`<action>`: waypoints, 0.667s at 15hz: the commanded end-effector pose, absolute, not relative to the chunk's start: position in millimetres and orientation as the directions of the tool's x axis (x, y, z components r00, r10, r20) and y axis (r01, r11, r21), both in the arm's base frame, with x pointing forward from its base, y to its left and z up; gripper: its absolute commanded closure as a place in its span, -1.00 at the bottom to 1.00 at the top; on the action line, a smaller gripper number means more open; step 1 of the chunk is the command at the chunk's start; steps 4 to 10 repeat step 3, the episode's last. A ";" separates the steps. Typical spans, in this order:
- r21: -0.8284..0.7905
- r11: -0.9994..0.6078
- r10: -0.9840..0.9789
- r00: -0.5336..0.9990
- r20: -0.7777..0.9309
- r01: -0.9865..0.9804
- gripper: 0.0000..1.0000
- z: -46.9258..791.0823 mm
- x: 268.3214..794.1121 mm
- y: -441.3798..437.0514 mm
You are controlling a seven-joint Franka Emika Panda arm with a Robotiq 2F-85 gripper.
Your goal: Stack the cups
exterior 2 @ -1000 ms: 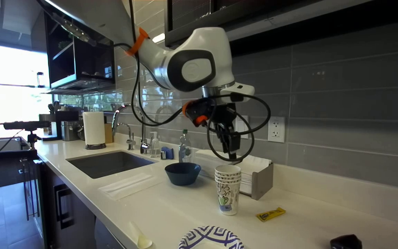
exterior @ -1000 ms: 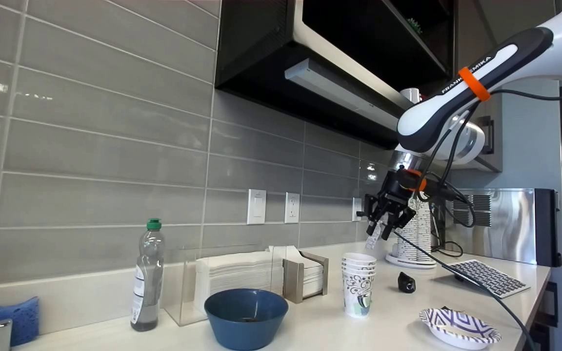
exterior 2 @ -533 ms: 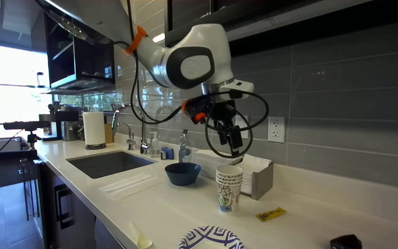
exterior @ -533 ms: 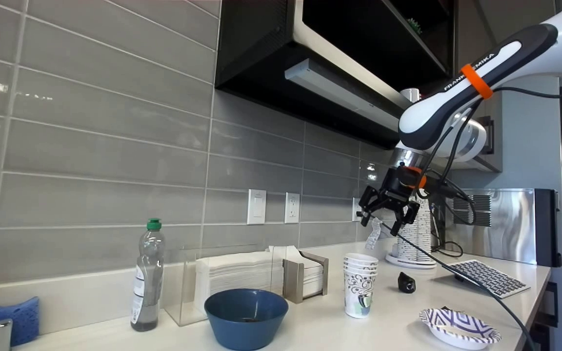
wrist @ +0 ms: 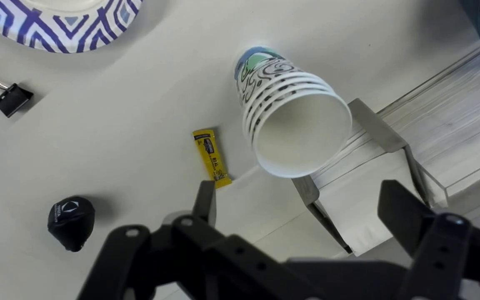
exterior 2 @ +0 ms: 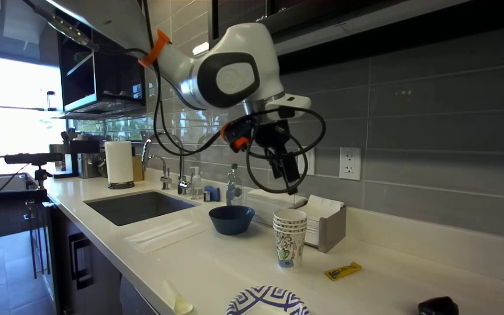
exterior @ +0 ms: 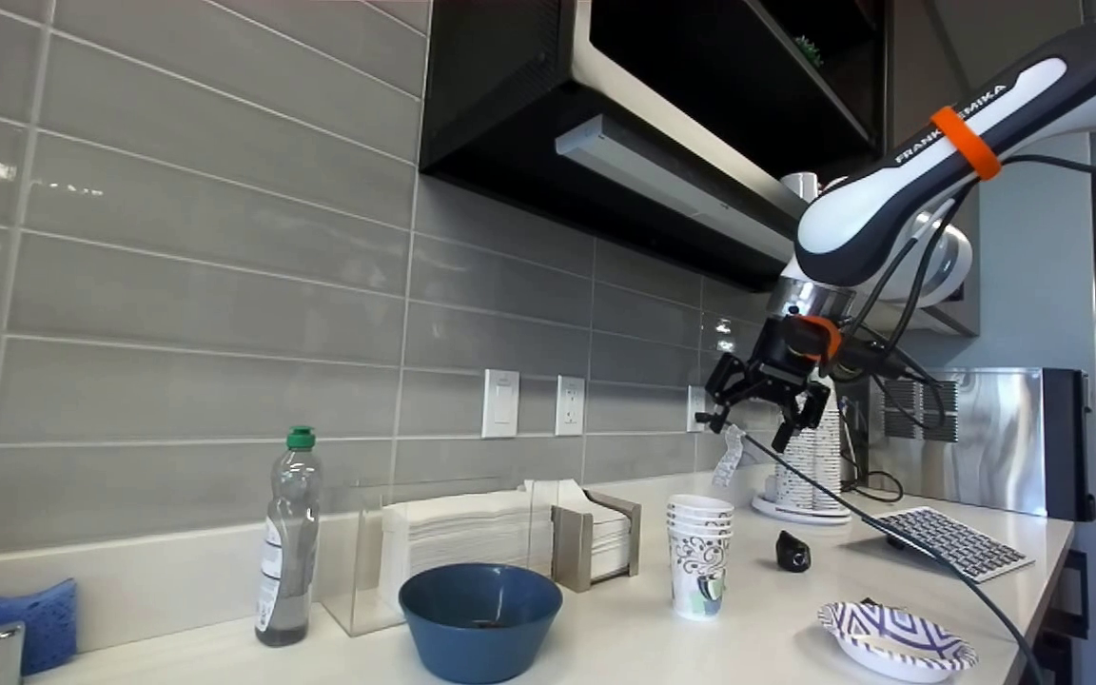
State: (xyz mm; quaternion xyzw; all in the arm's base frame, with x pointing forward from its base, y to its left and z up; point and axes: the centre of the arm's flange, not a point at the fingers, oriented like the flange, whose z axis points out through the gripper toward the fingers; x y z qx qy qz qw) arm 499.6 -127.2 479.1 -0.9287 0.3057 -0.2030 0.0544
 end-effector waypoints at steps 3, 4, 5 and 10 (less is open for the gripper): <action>-0.226 -0.808 -0.588 0.731 0.346 -0.543 -1.00 478.7 493.6 -124.7; -0.226 -0.808 -0.588 0.731 0.346 -0.543 -1.00 478.7 493.6 -124.7; -0.226 -0.808 -0.588 0.731 0.346 -0.543 -1.00 478.7 493.6 -124.7; -0.226 -0.808 -0.588 0.731 0.346 -0.543 -1.00 478.7 493.6 -124.7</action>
